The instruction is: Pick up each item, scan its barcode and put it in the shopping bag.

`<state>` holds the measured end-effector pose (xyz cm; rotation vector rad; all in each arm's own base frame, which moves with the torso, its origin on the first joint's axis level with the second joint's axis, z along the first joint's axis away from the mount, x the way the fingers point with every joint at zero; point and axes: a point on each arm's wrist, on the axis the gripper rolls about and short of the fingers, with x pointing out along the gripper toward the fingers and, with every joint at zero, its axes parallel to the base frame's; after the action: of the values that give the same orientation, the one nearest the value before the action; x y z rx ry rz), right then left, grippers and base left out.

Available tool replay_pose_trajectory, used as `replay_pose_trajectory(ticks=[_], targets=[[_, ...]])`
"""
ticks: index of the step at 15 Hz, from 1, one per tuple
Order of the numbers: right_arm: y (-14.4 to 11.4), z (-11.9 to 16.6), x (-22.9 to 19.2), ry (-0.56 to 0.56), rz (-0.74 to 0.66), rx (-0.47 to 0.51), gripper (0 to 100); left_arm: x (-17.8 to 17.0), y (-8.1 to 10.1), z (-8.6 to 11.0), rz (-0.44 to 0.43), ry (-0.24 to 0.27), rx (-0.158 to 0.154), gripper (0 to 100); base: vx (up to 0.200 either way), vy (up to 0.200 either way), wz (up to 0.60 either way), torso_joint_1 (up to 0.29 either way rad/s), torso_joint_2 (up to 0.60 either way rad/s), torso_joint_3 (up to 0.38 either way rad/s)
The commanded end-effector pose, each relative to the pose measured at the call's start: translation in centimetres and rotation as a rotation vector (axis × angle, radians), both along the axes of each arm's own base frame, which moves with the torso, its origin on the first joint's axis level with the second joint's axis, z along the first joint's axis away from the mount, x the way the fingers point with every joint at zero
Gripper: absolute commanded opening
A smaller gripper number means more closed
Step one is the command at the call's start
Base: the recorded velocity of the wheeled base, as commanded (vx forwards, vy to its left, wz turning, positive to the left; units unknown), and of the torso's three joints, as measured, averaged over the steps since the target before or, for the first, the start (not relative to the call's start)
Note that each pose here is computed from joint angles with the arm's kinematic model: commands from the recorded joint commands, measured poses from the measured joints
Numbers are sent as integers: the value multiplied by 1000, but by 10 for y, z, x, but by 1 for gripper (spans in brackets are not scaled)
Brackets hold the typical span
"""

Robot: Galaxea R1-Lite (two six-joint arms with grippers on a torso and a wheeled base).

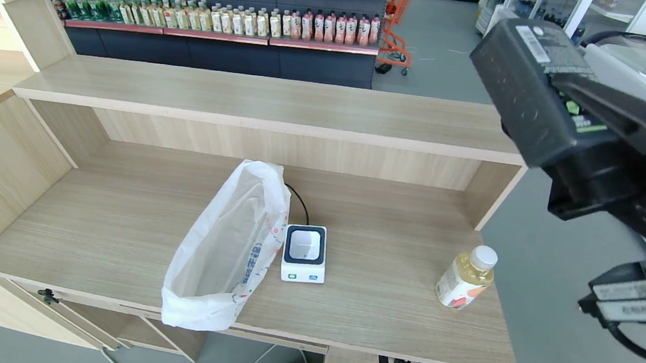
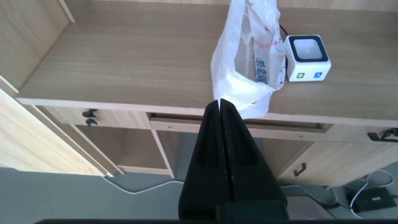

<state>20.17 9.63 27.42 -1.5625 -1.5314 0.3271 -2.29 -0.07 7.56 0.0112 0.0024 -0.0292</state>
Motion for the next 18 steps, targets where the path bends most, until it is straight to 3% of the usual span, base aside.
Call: replay_pose_trajectory(ticks=[1,2,5,10,14,18], targets=[[10,-37,-25,-188,134,-155,0,0,0,0,0,-1,-1,0,0,0,0,0,0,0],[17,-37,-31,-292,190,-176,0,0,0,0,0,-1,-1,0,0,0,0,0,0,0],[22,-36,-39,-370,234,-184,0,0,0,0,0,1,-1,0,0,0,0,0,0,0],[22,-32,-50,-356,289,-200,0,0,0,0,0,-1,-1,0,0,0,0,0,0,0],[20,-43,-61,-291,376,-299,0,0,0,0,0,1,-1,0,0,0,0,0,0,0],[21,-45,-66,-292,405,-316,0,0,0,0,0,1,-1,0,0,0,0,0,0,0]])
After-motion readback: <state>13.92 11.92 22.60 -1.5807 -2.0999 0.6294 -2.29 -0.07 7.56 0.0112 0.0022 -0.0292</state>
